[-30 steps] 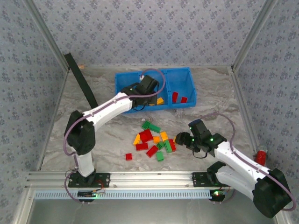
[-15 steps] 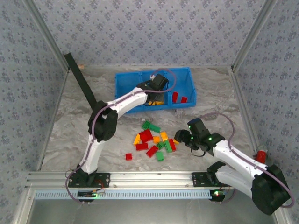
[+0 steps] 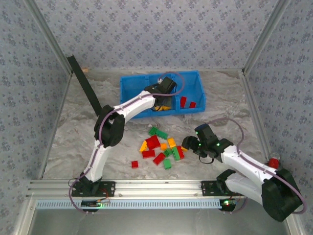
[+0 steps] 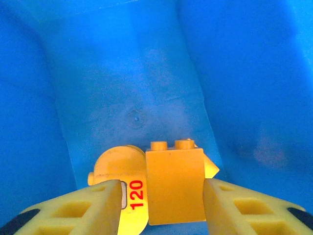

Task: Sort the legos into containers by color
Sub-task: Place the lego in the container.

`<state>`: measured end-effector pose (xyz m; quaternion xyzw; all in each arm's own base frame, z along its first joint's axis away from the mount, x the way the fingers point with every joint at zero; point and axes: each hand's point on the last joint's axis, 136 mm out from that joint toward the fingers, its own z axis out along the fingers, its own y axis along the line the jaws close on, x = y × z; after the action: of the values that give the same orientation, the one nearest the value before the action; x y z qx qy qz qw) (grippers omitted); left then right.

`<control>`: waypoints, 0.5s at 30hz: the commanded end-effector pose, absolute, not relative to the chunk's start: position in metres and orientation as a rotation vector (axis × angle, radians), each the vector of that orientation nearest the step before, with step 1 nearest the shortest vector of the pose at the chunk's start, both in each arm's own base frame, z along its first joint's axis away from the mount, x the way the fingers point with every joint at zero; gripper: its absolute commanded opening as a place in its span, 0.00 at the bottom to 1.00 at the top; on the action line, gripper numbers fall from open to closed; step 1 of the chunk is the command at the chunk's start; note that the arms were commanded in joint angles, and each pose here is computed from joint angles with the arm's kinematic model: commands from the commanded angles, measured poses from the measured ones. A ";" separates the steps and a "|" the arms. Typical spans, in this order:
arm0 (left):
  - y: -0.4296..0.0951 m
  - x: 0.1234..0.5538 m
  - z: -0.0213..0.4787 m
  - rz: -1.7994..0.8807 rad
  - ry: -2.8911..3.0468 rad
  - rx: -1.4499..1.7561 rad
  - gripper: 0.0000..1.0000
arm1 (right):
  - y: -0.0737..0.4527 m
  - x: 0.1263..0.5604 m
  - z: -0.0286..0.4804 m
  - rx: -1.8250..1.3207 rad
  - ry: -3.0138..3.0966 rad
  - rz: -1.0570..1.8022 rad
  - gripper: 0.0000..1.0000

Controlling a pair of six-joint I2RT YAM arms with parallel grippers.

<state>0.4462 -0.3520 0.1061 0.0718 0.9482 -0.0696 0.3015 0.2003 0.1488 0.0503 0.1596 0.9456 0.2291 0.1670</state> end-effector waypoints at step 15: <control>-0.340 0.432 0.222 -0.347 2.325 0.231 0.50 | 0.165 0.213 0.032 0.415 2.733 0.628 0.69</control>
<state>0.4372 -0.3423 0.1815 0.0809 0.9273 -0.1128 0.3476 0.2104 0.1628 0.0333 0.1504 0.9508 0.2237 0.1529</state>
